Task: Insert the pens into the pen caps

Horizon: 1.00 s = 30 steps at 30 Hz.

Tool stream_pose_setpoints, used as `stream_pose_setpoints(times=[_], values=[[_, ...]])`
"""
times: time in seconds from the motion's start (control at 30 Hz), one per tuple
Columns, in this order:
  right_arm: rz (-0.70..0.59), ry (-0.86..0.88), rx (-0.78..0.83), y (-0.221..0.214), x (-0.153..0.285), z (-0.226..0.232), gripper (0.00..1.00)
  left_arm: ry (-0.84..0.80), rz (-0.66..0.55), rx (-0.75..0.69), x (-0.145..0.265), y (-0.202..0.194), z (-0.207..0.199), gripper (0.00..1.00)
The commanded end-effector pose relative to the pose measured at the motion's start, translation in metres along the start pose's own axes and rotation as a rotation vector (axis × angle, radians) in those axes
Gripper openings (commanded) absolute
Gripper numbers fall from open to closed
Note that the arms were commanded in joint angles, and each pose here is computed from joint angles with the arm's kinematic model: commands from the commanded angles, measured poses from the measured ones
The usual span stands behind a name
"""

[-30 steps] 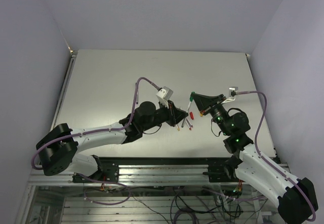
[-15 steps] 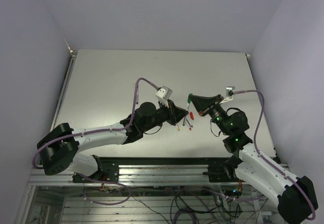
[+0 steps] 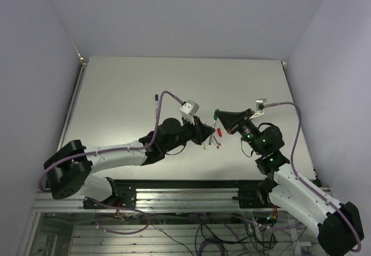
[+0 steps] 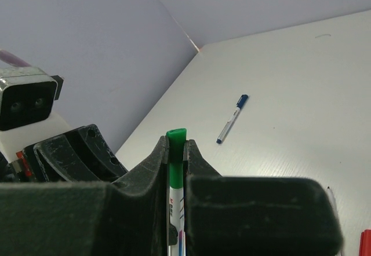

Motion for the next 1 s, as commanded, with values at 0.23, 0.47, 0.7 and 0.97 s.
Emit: stream_pose_setpoints(times=[0.23,0.47,0.7,0.97], values=[[0.291,-0.007,0.025,-0.062,0.018,-0.005,0.00,-0.056,-0.347,0.011,-0.002,0.106,-0.023,0.07],[0.372,-0.023,0.054,-0.085,0.024,0.001,0.00,-0.060,-0.388,0.032,0.002,0.127,-0.013,0.07],[0.430,-0.062,0.049,-0.105,0.027,-0.002,0.00,-0.087,-0.415,0.020,0.005,0.142,-0.019,0.07],[0.399,-0.103,0.065,-0.097,0.013,-0.002,0.00,-0.104,-0.378,0.017,0.006,0.136,-0.021,0.07]])
Point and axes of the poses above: each gripper's point midway between its finger pads, its own x axis back along the fingers, its own z axis along the line the jaws close on, y = z × x, the point moved 4 cm from there along x, back along the fingers, and after that the axes turned 5 degrees about x, right-handed, at the moved point
